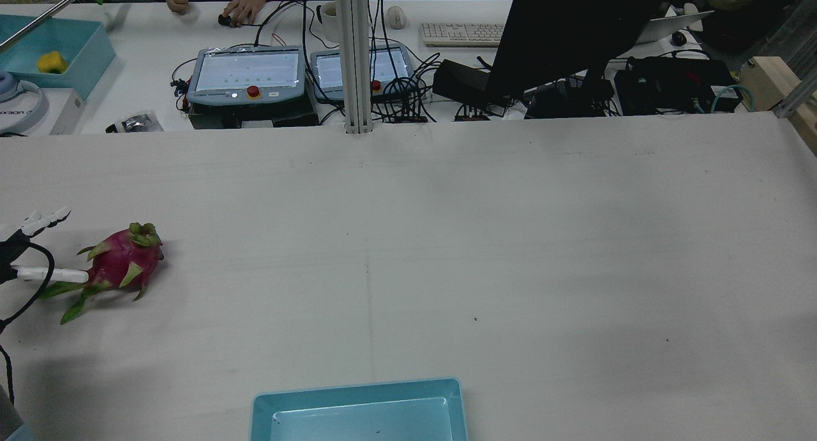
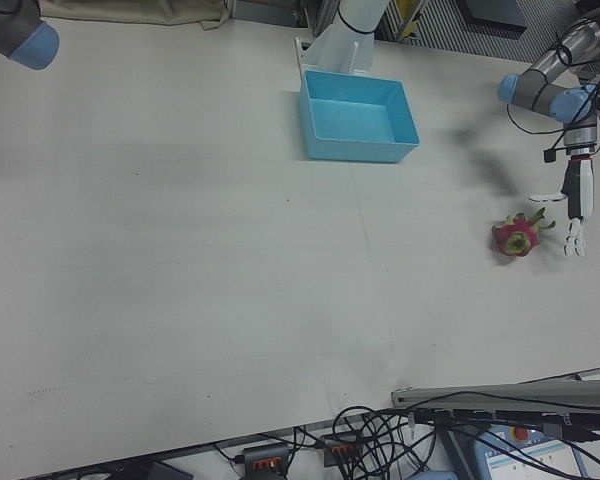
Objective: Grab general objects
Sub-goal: 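Move the left hand down beside the pink dragon fruit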
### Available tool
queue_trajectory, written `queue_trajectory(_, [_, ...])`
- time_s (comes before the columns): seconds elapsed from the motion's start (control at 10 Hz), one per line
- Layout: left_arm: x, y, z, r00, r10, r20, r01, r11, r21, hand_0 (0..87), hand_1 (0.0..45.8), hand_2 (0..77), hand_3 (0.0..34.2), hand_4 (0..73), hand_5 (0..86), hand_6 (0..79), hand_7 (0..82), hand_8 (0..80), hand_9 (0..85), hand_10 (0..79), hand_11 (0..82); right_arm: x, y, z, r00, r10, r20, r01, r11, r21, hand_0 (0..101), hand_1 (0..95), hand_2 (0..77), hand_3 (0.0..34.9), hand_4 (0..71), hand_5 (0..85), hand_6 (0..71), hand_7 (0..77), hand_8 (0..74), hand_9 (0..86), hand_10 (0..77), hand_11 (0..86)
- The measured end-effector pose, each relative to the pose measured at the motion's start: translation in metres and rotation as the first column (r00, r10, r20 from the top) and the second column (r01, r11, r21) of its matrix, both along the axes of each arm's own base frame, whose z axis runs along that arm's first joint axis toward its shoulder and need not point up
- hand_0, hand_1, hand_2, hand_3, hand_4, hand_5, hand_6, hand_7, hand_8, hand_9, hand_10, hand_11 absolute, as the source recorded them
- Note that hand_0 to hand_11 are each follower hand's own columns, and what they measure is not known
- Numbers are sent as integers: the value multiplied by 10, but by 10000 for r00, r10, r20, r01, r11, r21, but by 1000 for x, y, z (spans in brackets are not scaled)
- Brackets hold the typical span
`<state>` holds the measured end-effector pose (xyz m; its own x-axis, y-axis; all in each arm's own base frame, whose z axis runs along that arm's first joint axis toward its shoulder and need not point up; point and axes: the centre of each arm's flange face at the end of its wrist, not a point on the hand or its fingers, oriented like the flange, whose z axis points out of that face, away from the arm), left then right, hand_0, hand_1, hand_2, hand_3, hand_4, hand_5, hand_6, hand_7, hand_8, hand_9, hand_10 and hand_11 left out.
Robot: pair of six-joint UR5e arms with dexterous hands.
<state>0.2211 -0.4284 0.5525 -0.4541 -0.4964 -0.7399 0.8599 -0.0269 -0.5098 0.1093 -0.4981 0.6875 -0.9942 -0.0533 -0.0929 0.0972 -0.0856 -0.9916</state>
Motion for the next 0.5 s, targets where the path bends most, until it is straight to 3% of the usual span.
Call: queue_trajectory(0.5, [30,2,-11,9993,-253,-276,258,9995,159,490,0,11,296,49,22,5,11,11,5,22,49,0,0,0,10000,-9,0,9,10000,0,1,60,16,0,0,742,0,0,0,11,0,11])
